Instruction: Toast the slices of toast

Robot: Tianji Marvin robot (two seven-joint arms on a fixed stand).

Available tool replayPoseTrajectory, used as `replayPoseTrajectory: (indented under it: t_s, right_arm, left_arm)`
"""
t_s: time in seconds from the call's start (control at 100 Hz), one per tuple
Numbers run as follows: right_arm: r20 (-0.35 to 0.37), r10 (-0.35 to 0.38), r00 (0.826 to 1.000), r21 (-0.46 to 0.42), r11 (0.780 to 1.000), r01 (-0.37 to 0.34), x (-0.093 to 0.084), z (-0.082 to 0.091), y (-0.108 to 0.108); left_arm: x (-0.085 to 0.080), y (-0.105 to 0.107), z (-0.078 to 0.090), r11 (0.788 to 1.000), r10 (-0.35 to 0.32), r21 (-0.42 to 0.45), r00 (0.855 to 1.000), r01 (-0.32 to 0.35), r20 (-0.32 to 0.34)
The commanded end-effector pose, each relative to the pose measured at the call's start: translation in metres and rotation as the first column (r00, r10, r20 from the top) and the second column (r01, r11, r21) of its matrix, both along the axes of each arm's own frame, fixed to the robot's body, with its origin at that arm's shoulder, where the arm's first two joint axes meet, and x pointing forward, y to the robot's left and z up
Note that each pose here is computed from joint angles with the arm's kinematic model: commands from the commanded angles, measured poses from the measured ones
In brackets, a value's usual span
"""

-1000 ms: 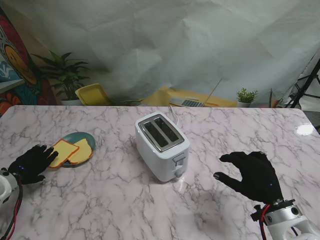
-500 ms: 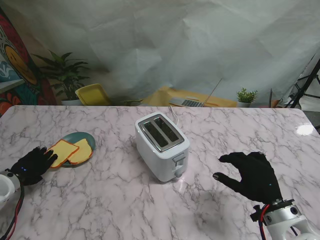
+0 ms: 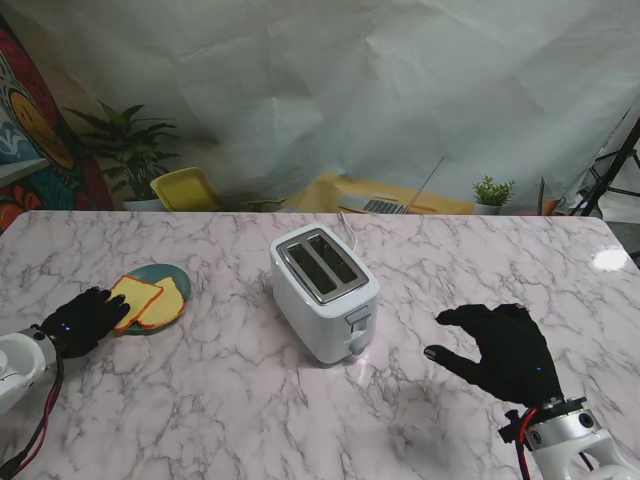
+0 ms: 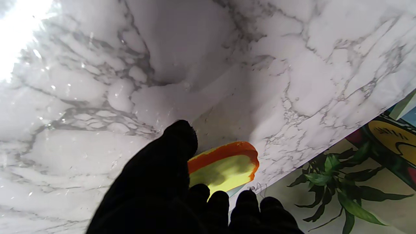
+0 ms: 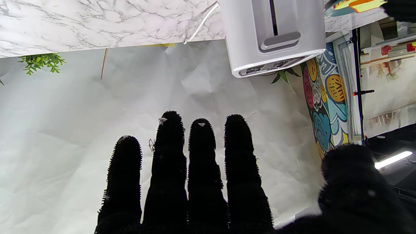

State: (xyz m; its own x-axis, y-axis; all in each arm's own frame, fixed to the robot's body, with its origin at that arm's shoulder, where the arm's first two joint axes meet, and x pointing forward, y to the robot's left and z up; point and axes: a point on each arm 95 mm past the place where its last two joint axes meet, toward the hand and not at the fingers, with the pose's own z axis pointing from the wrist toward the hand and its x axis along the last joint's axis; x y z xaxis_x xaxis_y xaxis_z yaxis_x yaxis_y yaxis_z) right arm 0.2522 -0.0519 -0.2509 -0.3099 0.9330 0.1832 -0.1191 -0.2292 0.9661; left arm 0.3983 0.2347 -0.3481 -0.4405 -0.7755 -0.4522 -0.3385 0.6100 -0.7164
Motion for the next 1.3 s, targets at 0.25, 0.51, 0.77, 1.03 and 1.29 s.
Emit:
replayPoseTrajectory:
  t_s: [0.25, 0.51, 0.77, 1.03, 1.29]
  right_arm:
    - [-0.001, 0.000, 1.000, 0.005, 1.000, 0.000, -0.001, -0.001, 0.000]
    - [-0.004, -0.002, 1.000, 0.010, 1.000, 0.002, -0.001, -0.002, 0.000]
    - [-0.005, -0.001, 1.000, 0.007, 1.000, 0.001, 0.000, -0.002, 0.000]
    - [-0.009, -0.003, 1.000, 0.005, 1.000, 0.003, 0.000, -0.002, 0.000]
    - [-0.013, -0.005, 1.000, 0.004, 1.000, 0.005, 0.000, -0.002, 0.000]
  left_arm:
    - [0.005, -0.003, -0.004, 0.999, -0.013, -0.052, 1.000, 0.011, -0.022]
    - [0.008, -0.003, -0.011, 0.997, -0.052, -0.059, 0.997, 0.049, -0.065]
    - [0.008, -0.003, -0.019, 0.995, -0.053, -0.089, 0.997, 0.047, -0.062]
    - [0.007, -0.002, -0.023, 0.991, -0.046, -0.124, 0.998, 0.040, -0.049]
    - [0.005, 0.000, -0.028, 0.992, -0.047, -0.121, 0.996, 0.038, -0.074]
